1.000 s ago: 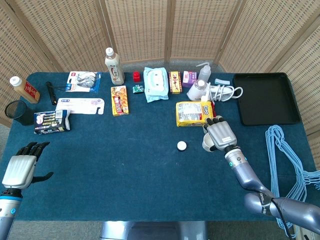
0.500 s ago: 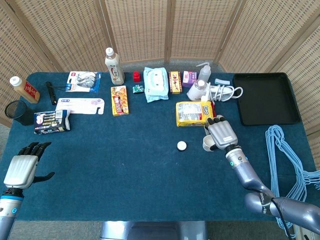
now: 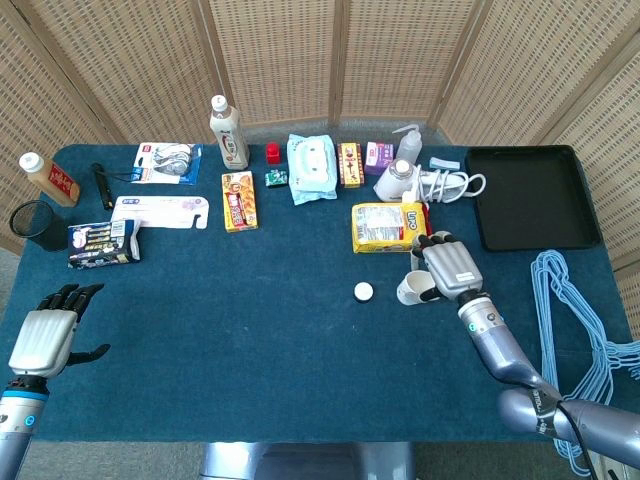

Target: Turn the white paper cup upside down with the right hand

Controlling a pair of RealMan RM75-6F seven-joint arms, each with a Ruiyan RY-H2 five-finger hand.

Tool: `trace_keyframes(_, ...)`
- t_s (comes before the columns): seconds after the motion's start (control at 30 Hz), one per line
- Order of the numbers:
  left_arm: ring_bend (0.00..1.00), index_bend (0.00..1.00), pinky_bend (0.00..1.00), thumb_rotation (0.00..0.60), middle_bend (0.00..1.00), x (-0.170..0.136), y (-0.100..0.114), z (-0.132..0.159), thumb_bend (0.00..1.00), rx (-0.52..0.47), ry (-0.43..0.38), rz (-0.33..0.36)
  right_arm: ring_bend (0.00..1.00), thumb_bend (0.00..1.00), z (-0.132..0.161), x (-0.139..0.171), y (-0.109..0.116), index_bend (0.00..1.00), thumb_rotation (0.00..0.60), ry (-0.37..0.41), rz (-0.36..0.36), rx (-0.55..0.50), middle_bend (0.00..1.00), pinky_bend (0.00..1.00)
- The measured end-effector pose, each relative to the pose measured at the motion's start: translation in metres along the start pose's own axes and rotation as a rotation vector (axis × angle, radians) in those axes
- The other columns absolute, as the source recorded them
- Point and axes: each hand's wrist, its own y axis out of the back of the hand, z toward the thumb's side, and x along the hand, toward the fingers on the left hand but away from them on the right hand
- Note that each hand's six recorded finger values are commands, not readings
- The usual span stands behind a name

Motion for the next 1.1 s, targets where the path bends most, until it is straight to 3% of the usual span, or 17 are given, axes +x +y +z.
trace_keyframes(0.27,0.15,0.14,0.23,0.424,0.25,-0.002,0.003,-0.001,0.14,0.000,0.002,0.003,0.26,0.20,0.006,0.011,-0.010,0.51,0.461,0.013,0.073,-0.283,0.24,0.13)
trace_keyframes(0.53,0.15,0.14,0.23,0.428,0.25,-0.004,0.008,-0.002,0.14,0.001,0.003,0.011,0.25,0.19,0.011,0.023,-0.042,0.48,0.458,0.008,0.162,-0.519,0.24,0.08)
trace_keyframes(0.77,0.15,0.14,0.23,0.426,0.25,-0.003,0.014,0.003,0.14,0.002,-0.010,0.023,0.24,0.19,-0.008,0.032,-0.060,0.33,0.461,-0.037,0.182,-0.544,0.21,0.05)
trace_keyframes(1.1,0.15,0.14,0.23,0.429,0.25,-0.001,0.017,0.012,0.14,0.000,-0.033,0.031,0.21,0.19,-0.037,0.041,-0.040,0.28,0.457,-0.056,0.112,-0.423,0.18,0.03)
